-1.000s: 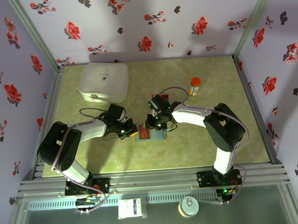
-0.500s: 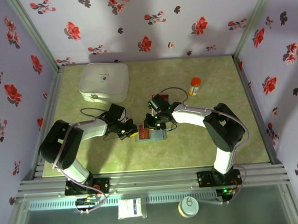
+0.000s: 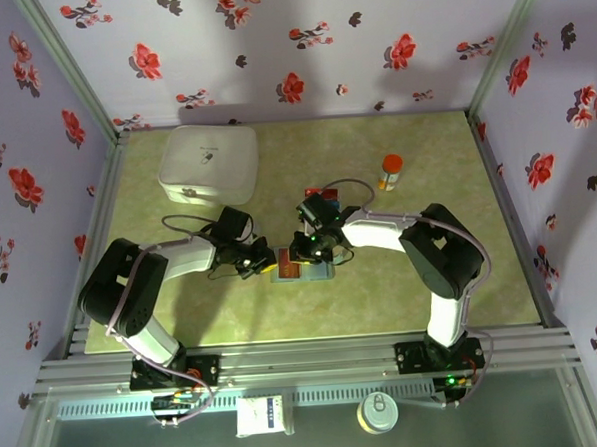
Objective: Take the credit cards out of the card holder
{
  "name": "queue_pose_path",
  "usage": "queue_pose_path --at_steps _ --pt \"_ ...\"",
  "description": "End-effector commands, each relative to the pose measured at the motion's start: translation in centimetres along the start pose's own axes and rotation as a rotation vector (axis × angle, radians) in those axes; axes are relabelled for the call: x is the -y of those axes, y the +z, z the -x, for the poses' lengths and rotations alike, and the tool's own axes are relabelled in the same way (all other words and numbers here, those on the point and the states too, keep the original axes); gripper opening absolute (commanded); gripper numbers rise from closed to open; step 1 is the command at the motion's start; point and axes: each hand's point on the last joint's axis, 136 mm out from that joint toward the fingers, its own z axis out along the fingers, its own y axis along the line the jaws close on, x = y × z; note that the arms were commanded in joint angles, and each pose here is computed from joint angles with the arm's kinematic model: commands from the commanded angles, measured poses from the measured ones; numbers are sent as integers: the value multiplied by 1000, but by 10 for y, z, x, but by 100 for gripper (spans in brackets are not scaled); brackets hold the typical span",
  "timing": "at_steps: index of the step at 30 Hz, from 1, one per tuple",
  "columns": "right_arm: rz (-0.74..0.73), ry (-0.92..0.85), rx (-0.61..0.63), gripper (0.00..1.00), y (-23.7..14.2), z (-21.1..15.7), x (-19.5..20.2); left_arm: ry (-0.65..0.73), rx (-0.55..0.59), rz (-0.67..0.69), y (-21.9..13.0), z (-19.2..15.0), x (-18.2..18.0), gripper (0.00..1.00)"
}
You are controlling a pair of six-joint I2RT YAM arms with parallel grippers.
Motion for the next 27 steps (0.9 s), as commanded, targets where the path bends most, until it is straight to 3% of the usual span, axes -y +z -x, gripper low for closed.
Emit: queue_pose_path --at_steps 1,7,19,27 --pt "25 16 -22 21 5 -5 -4 -1 -14 49 4 -4 -11 0" --pt "48 17 -24 20 7 -6 -7 -1 -15 48 4 -4 -11 0" --pt "-110 -14 4 22 -5 -6 16 -3 -17 51 4 -5 -12 0" --pt "-66 -43 30 22 -15 -1 2 -2 -12 44 3 -4 -9 0"
